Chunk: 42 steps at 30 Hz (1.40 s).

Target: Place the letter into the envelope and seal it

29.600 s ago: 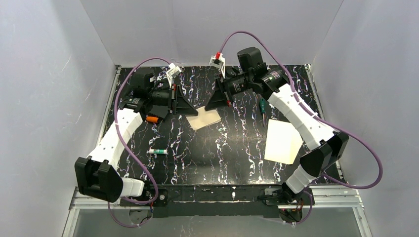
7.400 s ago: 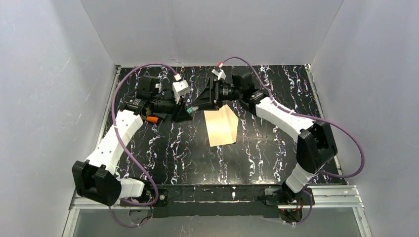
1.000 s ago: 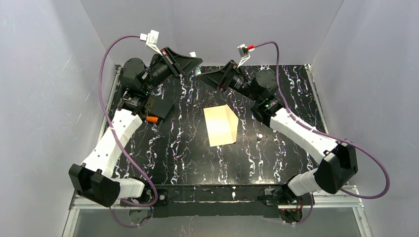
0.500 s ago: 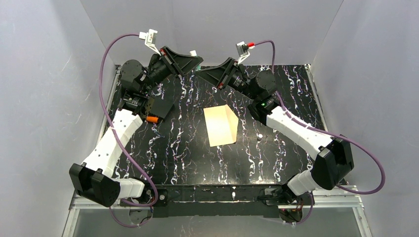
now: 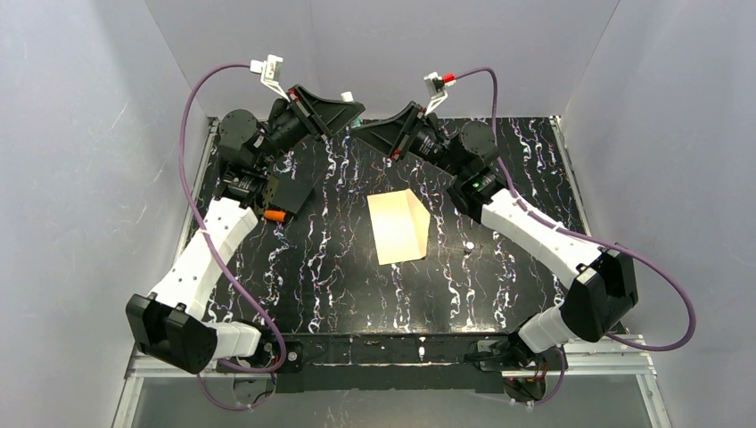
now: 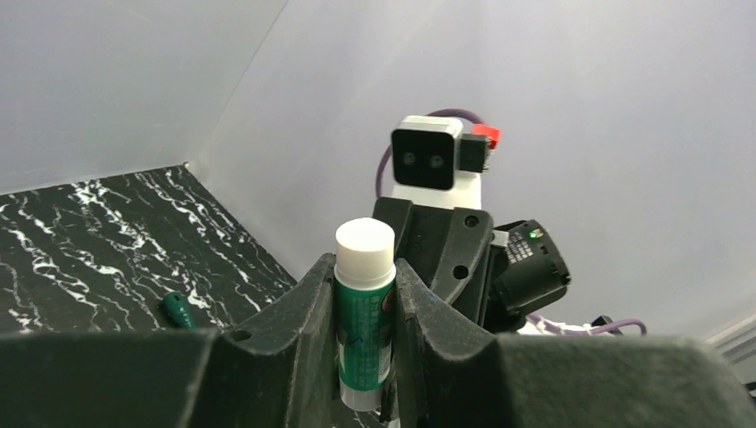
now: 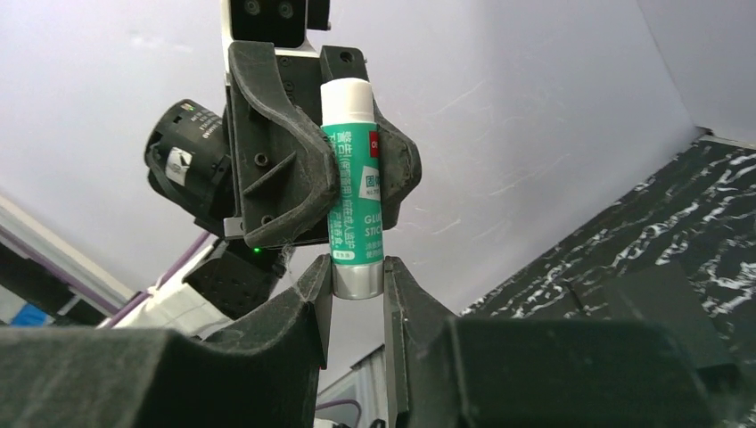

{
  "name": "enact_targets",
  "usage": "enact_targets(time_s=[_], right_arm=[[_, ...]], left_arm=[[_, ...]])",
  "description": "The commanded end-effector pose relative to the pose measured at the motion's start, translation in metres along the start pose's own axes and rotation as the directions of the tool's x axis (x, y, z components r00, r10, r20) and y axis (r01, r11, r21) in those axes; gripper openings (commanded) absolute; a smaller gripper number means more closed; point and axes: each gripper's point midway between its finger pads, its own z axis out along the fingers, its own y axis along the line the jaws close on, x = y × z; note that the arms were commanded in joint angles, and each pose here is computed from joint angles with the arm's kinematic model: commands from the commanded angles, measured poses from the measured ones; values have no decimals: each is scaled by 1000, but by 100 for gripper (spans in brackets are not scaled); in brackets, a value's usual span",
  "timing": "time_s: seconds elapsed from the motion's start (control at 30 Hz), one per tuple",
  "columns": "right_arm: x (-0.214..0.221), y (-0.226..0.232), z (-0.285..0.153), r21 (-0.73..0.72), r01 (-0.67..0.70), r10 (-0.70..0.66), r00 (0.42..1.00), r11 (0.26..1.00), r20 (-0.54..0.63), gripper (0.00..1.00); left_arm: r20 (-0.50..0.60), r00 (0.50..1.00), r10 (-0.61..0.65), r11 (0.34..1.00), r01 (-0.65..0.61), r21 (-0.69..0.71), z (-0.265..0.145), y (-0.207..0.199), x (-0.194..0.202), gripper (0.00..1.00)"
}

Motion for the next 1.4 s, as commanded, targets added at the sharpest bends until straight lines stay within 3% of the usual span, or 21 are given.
enact_targets(time_s=[0.0, 0.17, 0.33, 0.47, 0.57, 0.6, 0.67, 0.73, 0.83, 0.9, 1.0, 1.07, 1.17, 1.37], right_arm=[[-10, -7, 2, 44, 127, -127, 992, 991, -16, 1], [-24, 50, -1, -257, -8, 4, 1000, 966, -19, 1], [-30, 117, -32, -587, -119, 95, 993, 801, -71, 1], [-29, 148, -56, -729, -133, 68, 991, 671, -119, 1], [-28, 154, -56, -744, -140, 35, 987, 654, -155, 1], [-28, 150, -50, -720, -140, 37, 987, 680, -156, 1], [-28, 128, -29, -612, -122, 45, 989, 782, -140, 38], [-23, 84, -7, -401, -63, 29, 996, 914, -89, 71], [-29, 33, -1, -54, 130, -130, 992, 990, 5, 88], [-30, 15, -8, 104, 224, -229, 973, 969, 34, 91], [-31, 8, -17, 210, 329, -351, 934, 921, 73, 90], [-22, -3, -16, 293, 399, -420, 907, 869, 9, 88], [-13, -11, -8, 355, 499, -508, 858, 791, -76, 85], [-11, -12, 11, 374, 522, -509, 849, 766, -141, 69]], left_arm=[[18, 996, 89, 994, -90, 59, -8, -20, -5, 0], [-49, 968, 245, 946, -227, 231, -17, -49, 2, 0], [-63, 947, 316, 845, -251, 472, -24, -98, -8, 0], [-73, 943, 326, 810, -239, 535, -25, -113, -12, 0], [-52, 949, 312, 814, -238, 530, -25, -115, -16, 0], [-42, 951, 306, 818, -240, 523, -24, -114, -17, 0], [9, 957, 290, 834, -257, 488, -20, -111, -25, 0], [60, 967, 248, 885, -251, 391, -13, -92, -33, 0], [156, 967, 202, 959, -227, 167, -9, -54, -48, 0], [218, 962, 162, 986, -166, 0, -13, -22, -55, 0], [251, 960, 124, 992, -116, -46, -17, -15, -56, 0], [256, 963, 85, 996, -75, -49, -18, -14, -55, 0], [239, 968, 72, 997, -68, -26, -17, -21, -54, 0], [229, 972, 49, 998, -38, -51, -23, -15, -46, 0]])
